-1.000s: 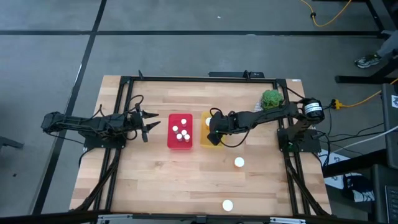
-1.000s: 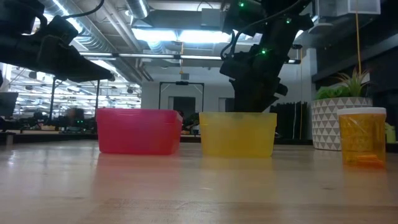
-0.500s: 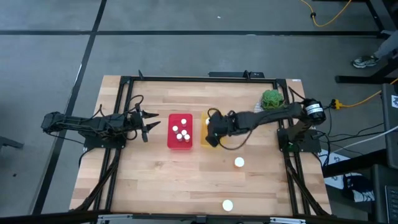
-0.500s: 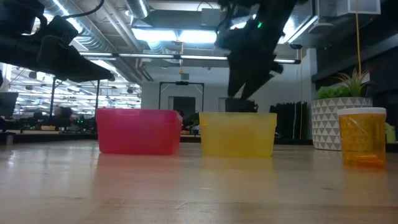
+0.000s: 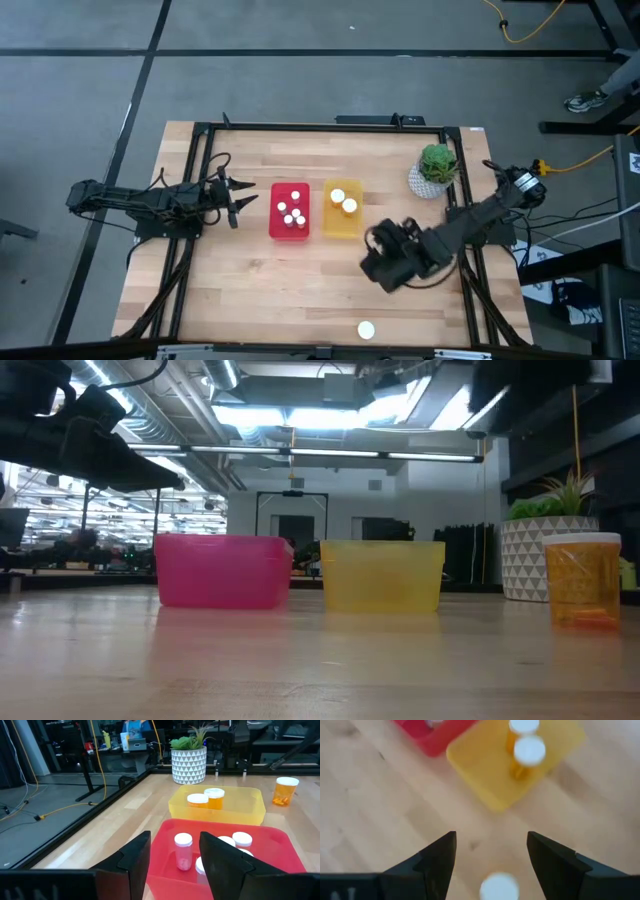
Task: Pick and place medicine bottles into bin by pill shape (circle, oval)
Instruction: Put the large orange pill bottle into the yellow bin
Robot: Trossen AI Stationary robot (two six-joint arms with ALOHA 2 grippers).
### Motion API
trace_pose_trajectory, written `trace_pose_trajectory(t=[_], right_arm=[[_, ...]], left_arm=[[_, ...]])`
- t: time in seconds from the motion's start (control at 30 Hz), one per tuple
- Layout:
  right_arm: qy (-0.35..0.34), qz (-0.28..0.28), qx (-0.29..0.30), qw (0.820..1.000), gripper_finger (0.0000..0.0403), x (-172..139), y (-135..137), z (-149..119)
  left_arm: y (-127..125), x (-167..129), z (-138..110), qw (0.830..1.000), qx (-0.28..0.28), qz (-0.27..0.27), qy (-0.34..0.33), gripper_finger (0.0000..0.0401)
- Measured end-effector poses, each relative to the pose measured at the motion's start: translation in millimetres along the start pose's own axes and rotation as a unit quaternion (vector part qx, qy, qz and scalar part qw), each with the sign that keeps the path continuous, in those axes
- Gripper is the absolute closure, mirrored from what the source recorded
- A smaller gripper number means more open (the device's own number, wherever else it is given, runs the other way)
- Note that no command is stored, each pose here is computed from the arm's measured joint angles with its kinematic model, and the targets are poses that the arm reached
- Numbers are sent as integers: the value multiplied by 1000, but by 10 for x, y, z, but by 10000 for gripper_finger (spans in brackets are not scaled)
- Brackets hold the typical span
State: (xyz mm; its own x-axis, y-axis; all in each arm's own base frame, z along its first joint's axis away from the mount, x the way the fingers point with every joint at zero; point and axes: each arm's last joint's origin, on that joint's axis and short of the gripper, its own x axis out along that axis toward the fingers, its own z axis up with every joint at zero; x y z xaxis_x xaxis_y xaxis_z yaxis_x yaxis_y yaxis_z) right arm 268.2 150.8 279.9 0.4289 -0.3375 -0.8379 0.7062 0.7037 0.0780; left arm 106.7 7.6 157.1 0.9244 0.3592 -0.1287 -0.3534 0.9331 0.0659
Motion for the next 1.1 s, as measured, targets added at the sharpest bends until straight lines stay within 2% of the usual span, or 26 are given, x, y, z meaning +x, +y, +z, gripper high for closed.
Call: trace_pose_trajectory(t=[0.23,0.43,0.8,1.1], right_arm=[[46,30,58,997,157,-283,63,-476],[53,21,100,993,157,-434,14,-719],[71,15,139,988,157,-617,-60,-1008],[80,-10,133,988,157,-530,3,-1166]], left_arm=[[0,0,0,1000,0,0,0,239],[0,0,0,1000,0,0,0,238],[0,0,0,1000,0,0,0,240],[0,0,0,1000,0,0,0,240]])
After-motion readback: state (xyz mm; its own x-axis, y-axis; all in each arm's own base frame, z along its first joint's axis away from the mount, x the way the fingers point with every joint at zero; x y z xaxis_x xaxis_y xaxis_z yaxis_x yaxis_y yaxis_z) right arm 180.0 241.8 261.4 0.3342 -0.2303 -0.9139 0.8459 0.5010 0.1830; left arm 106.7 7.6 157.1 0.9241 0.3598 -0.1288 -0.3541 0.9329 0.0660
